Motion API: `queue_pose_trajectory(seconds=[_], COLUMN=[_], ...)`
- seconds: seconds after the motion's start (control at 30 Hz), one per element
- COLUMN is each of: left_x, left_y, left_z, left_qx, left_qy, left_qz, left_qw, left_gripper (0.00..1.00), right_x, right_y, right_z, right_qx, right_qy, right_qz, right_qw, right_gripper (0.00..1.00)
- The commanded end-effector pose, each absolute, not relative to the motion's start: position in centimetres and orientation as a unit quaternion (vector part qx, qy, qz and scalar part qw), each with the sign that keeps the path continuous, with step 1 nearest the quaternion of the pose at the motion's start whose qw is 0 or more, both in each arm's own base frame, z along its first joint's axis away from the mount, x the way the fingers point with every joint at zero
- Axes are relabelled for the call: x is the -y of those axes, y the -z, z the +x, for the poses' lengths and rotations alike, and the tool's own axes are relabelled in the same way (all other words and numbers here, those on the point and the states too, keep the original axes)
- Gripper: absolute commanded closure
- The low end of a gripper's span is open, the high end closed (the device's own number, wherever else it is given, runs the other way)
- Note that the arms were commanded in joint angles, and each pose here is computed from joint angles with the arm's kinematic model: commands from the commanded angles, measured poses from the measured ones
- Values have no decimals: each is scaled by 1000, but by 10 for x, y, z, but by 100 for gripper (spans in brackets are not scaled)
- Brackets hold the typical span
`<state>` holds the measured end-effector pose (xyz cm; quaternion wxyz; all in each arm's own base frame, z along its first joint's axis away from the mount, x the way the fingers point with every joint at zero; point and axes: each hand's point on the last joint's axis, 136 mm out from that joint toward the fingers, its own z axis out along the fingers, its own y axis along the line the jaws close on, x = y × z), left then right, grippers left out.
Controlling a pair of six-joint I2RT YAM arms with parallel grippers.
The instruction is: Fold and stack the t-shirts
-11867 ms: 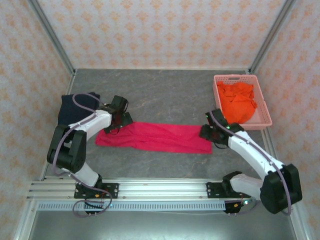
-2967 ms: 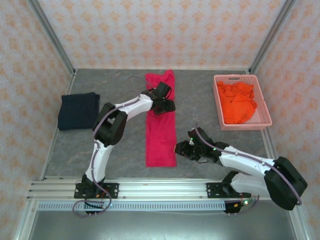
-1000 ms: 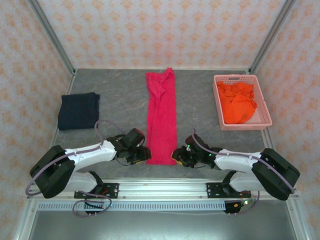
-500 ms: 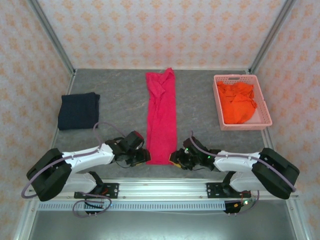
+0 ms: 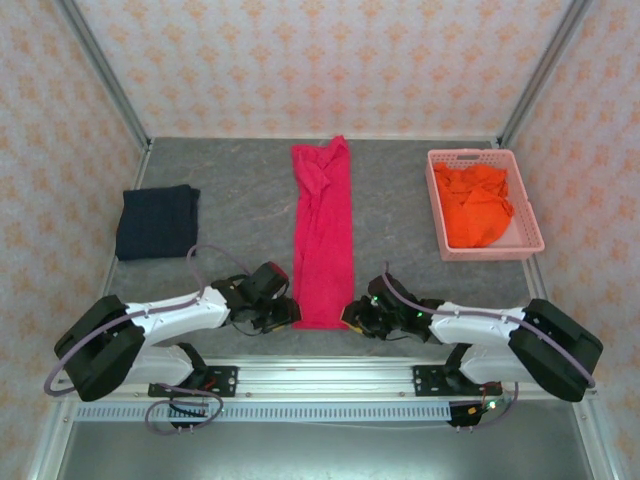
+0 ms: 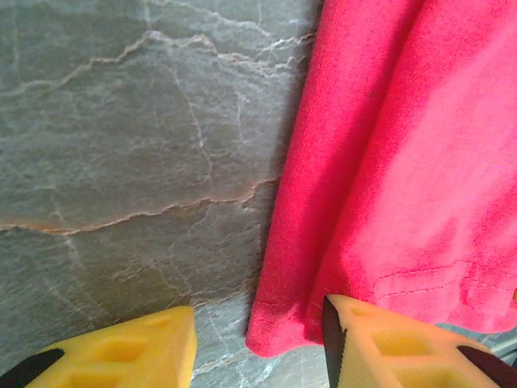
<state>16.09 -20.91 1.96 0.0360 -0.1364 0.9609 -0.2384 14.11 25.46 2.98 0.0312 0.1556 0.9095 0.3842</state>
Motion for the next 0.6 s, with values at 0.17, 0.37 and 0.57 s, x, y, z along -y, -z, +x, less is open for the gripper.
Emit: queue_pose_trajectory(seconds=[0.17,0.37,0.57], left_x=[242,220,219], left_y=[-31,-70,-54], left_z=[158,160,160], left_qx=[-945,-948,-953], left_qy=[307,292,275], left_qz=[-114,-104,-113], left_qw=[17,73,58], left_gripper=[59,57,53], right_x=[-249,-249,-254], right_y=[-22,-20,-21], right_z=[138,139,139], right_qx=[-916,-916,-917], right_qy=[-369,-368,-371], right_qz=[153,155,146], right_qw=[34,35,30], right_gripper=[69,69,69])
